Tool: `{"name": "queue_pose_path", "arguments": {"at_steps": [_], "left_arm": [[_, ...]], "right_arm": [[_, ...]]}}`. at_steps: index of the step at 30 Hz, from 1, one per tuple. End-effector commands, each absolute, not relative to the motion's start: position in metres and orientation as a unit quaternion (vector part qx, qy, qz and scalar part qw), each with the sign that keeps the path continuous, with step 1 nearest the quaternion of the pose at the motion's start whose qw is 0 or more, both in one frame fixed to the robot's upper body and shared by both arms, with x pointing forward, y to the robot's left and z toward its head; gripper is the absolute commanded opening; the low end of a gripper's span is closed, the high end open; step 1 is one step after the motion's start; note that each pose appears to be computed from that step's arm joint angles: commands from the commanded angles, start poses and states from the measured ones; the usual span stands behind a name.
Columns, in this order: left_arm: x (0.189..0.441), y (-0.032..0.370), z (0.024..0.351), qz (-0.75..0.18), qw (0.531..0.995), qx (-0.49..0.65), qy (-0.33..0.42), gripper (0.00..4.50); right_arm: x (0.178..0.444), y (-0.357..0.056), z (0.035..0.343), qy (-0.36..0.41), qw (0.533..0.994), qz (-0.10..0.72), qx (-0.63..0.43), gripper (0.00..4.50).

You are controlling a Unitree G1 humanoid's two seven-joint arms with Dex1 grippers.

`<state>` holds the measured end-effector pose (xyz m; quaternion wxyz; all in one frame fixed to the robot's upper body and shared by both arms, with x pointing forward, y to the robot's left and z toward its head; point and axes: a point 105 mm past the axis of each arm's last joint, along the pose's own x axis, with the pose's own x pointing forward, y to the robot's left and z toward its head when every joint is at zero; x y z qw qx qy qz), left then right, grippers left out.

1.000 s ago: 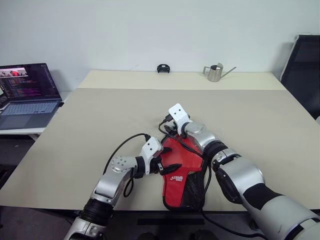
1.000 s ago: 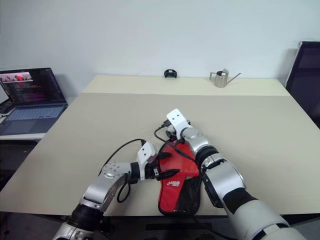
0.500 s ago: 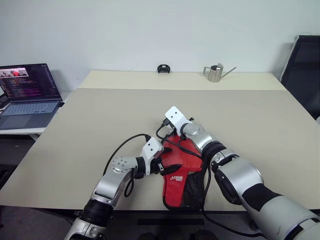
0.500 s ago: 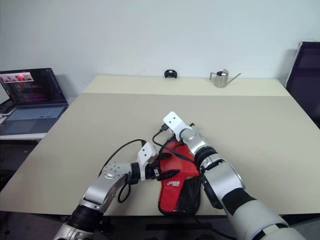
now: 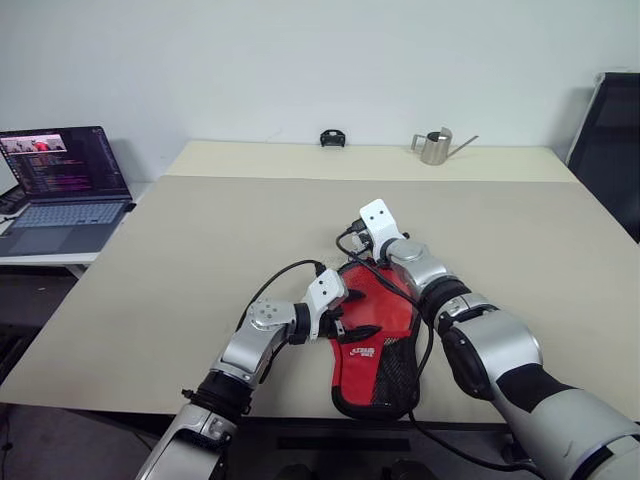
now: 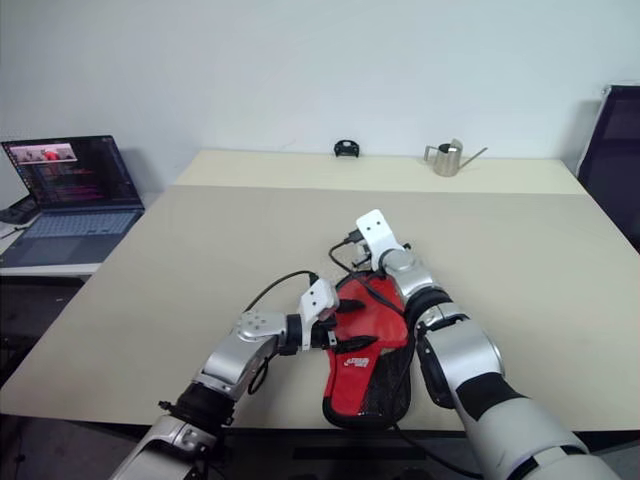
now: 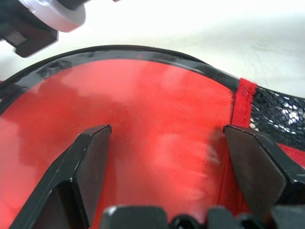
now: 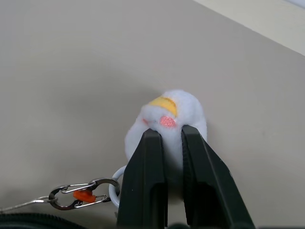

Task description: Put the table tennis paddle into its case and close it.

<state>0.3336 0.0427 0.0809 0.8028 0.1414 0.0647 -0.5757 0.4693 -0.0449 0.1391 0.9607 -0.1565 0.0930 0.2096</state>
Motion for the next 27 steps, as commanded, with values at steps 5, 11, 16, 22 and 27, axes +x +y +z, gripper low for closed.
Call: {"name": "queue_pose_path", "arguments": {"at_steps": [5, 11, 16, 22, 27], "left_arm": [[0.328, 0.051, 0.053, -0.582, 0.789, 0.158, 0.115, 4.1], [0.326, 0.052, 0.048, -0.585, 0.787, 0.155, 0.121, 4.1], [0.325, 0.048, 0.046, -0.588, 0.785, 0.151, 0.123, 4.1], [0.325, 0.043, 0.046, -0.596, 0.78, 0.146, 0.123, 4.1], [0.327, 0.038, 0.046, -0.6, 0.777, 0.145, 0.123, 4.1]], "right_arm": [[0.481, -0.088, 0.187, 0.046, 0.98, 0.167, -0.103, 0.04], [0.477, -0.139, 0.181, 0.063, 0.983, 0.119, -0.127, 0.04], [0.46, -0.178, 0.159, 0.1, 0.977, 0.102, -0.156, 0.04], [0.413, -0.208, 0.138, 0.163, 0.968, 0.117, -0.153, 0.04], [0.355, -0.217, 0.128, 0.216, 0.953, 0.144, -0.154, 0.04]]}}
